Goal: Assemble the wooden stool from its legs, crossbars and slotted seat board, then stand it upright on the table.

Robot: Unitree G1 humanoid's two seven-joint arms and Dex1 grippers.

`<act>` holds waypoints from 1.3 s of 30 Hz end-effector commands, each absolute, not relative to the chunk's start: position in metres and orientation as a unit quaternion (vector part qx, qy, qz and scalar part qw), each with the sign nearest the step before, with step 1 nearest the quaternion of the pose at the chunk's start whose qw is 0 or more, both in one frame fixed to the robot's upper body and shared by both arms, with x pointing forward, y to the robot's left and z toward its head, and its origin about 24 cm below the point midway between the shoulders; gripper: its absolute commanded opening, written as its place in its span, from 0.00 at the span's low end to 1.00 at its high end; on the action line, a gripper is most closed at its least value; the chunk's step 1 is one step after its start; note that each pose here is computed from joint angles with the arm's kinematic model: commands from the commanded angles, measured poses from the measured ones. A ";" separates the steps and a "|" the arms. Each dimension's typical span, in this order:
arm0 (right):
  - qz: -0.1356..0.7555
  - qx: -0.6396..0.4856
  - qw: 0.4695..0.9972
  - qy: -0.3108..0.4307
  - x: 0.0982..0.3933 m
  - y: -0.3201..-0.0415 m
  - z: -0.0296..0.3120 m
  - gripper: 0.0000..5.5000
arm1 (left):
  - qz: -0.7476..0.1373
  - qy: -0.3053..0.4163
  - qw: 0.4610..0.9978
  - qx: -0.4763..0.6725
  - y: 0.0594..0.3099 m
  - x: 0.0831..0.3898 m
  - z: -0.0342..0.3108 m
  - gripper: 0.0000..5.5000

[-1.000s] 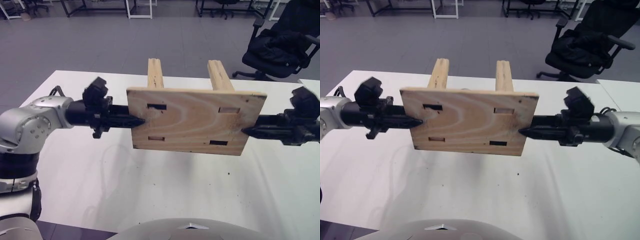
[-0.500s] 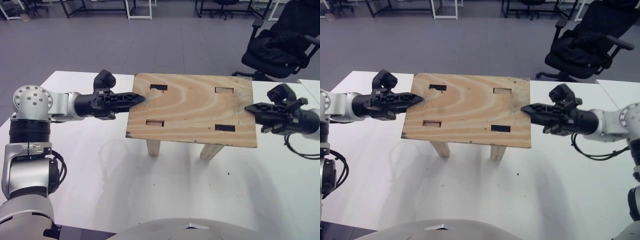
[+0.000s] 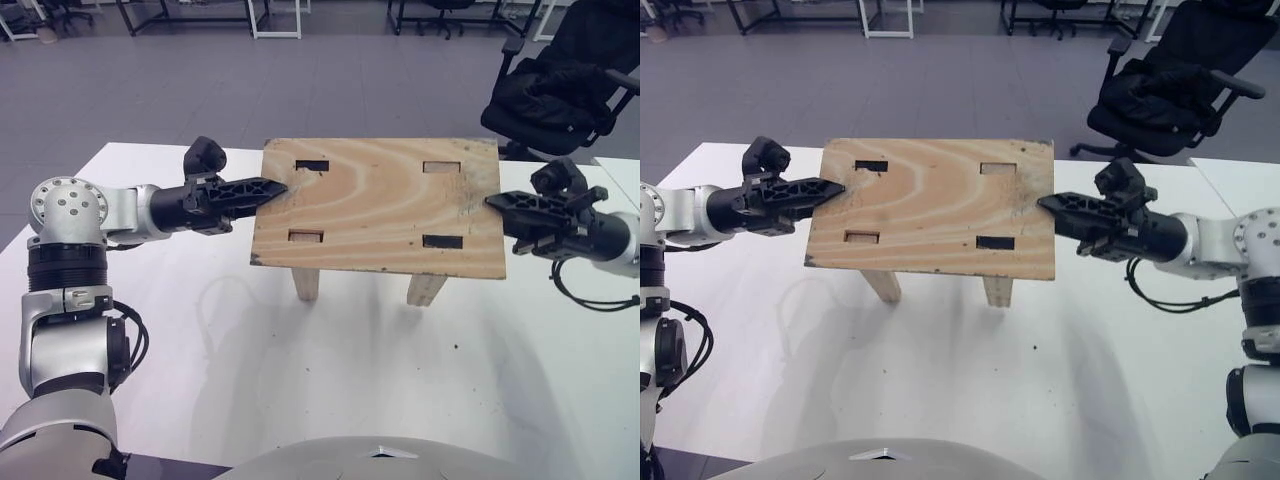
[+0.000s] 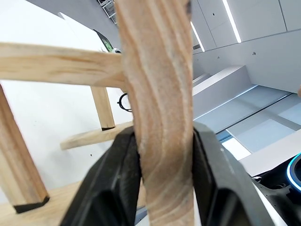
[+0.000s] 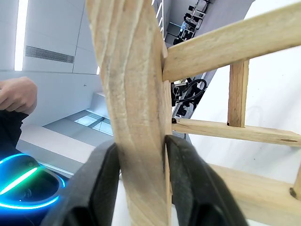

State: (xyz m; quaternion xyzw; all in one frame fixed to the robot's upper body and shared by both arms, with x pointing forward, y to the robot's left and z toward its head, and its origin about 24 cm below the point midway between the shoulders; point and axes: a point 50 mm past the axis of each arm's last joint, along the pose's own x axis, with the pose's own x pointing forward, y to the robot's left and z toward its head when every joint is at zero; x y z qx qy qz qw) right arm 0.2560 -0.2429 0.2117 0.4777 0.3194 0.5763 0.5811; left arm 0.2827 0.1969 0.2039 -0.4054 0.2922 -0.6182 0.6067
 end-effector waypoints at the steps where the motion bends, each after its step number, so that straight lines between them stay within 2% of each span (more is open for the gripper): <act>1: 0.743 0.429 0.427 0.286 0.258 -0.205 0.296 0.26 | -0.698 0.280 0.541 -0.376 0.173 0.281 0.243 0.24; 3: 0.766 0.426 0.375 0.302 0.254 -0.197 0.313 0.26 | -0.711 0.266 0.520 -0.393 0.179 0.280 0.257 0.24; 5: 0.754 0.446 0.355 0.325 0.254 -0.199 0.313 0.26 | -0.738 0.252 0.478 -0.403 0.182 0.276 0.277 0.24; 11: 0.745 0.462 0.363 0.315 0.253 -0.208 0.322 0.26 | -0.777 0.267 0.409 -0.398 0.190 0.259 0.314 0.24; 14: 0.708 0.488 0.357 0.365 0.251 -0.210 0.295 0.26 | -0.758 0.320 0.388 -0.415 0.190 0.255 0.295 0.24; 17: 0.659 0.510 0.338 0.438 0.235 -0.213 0.262 0.27 | -0.725 0.382 0.379 -0.430 0.191 0.246 0.266 0.24; 21: 0.629 0.529 0.314 0.475 0.223 -0.215 0.241 0.27 | -0.695 0.408 0.386 -0.450 0.190 0.246 0.238 0.24; 23: 0.617 0.530 0.335 0.476 0.225 -0.218 0.231 0.27 | -0.681 0.406 0.413 -0.448 0.187 0.250 0.224 0.24; 24: 0.606 0.524 0.363 0.476 0.227 -0.219 0.220 0.27 | -0.670 0.405 0.432 -0.448 0.187 0.251 0.218 0.24; 25: 0.594 0.519 0.392 0.474 0.228 -0.221 0.208 0.34 | -0.659 0.404 0.448 -0.449 0.188 0.253 0.212 0.24; 30: 0.536 0.502 0.498 0.461 0.225 -0.227 0.158 0.53 | -0.623 0.408 0.506 -0.435 0.190 0.252 0.196 0.24; 31: 0.532 0.502 0.511 0.452 0.225 -0.228 0.155 0.57 | -0.615 0.409 0.519 -0.430 0.191 0.253 0.195 0.31; 32: 0.527 0.503 0.522 0.443 0.225 -0.230 0.154 0.58 | -0.607 0.407 0.530 -0.430 0.193 0.254 0.194 0.32; 39: 0.477 0.532 0.613 0.337 0.233 -0.265 0.165 0.84 | -0.568 0.336 0.600 -0.453 0.211 0.272 0.200 0.56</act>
